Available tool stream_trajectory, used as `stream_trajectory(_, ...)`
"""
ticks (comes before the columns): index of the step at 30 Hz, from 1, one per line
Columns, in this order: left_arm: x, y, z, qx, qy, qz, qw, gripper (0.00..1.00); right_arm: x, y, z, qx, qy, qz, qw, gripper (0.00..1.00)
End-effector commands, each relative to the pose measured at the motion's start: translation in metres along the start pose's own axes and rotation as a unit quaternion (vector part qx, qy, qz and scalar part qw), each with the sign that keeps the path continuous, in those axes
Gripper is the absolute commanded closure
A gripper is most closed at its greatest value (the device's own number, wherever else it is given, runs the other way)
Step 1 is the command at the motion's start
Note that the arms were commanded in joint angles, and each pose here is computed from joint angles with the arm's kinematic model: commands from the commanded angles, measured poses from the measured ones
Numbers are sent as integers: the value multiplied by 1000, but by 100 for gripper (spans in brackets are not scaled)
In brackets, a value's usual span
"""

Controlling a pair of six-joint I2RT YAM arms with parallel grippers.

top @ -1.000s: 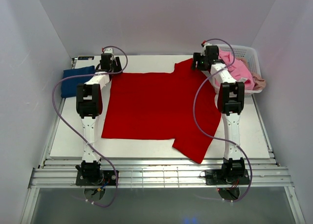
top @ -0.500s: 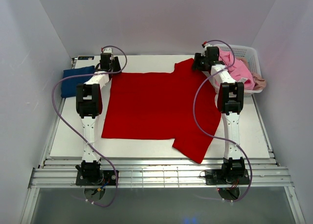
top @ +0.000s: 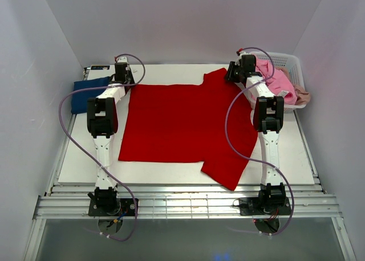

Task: Fold and stack the t-shirts
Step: Grap the side of the flattened tshirt furthest away from the robot with both arms, then fold the flattened tshirt in 1/3 of the way

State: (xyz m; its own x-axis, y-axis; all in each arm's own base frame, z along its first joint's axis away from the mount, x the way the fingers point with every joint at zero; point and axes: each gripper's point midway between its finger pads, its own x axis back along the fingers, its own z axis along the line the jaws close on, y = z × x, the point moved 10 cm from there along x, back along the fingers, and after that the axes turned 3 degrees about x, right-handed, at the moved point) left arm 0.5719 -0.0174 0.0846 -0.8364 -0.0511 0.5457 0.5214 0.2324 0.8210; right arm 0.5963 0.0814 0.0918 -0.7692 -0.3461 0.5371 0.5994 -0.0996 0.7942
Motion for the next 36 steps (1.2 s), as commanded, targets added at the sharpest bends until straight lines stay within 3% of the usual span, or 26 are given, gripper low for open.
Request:
stream_trajectory(1, 11, -19, -2, 9, -4, 54, 999, 68, -2, -1, 1, -6, 10, -1, 1000, 62)
stream_trajectory(6, 19, -25, -5, 15, -16, 67, 998, 43, 0, -1, 1, -3, 10, 4, 1000, 62)
stream_trajectory(17, 37, -16, -11, 7, -4, 55, 998, 43, 4, -2, 3, -7, 11, 9, 1000, 62)
stream_trajectory(18, 37, -16, -12, 5, -4, 54, 999, 44, 4, -2, 3, -7, 11, 9, 1000, 62)
stream_trajectory(21, 31, -16, -12, 1, -4, 54, 999, 59, 3, -3, 2, -6, 12, 10, 1000, 62)
stream_trajectory(25, 22, -10, -12, -8, -5, 44, 999, 87, -1, -7, 1, -13, 21, 9, 1000, 64)
stream_trajectory(26, 20, -7, -14, -10, -6, 38, 999, 91, -2, -6, 4, -13, 33, 4, 999, 79)
stream_trajectory(28, 17, -5, -15, -12, -7, 31, 999, 100, -5, -7, 4, -22, 38, -1, 999, 92)
stream_trajectory(36, 31, 23, -20, -13, -22, -44, 999, 100, 0, 19, 12, -13, 66, -67, 996, 92)
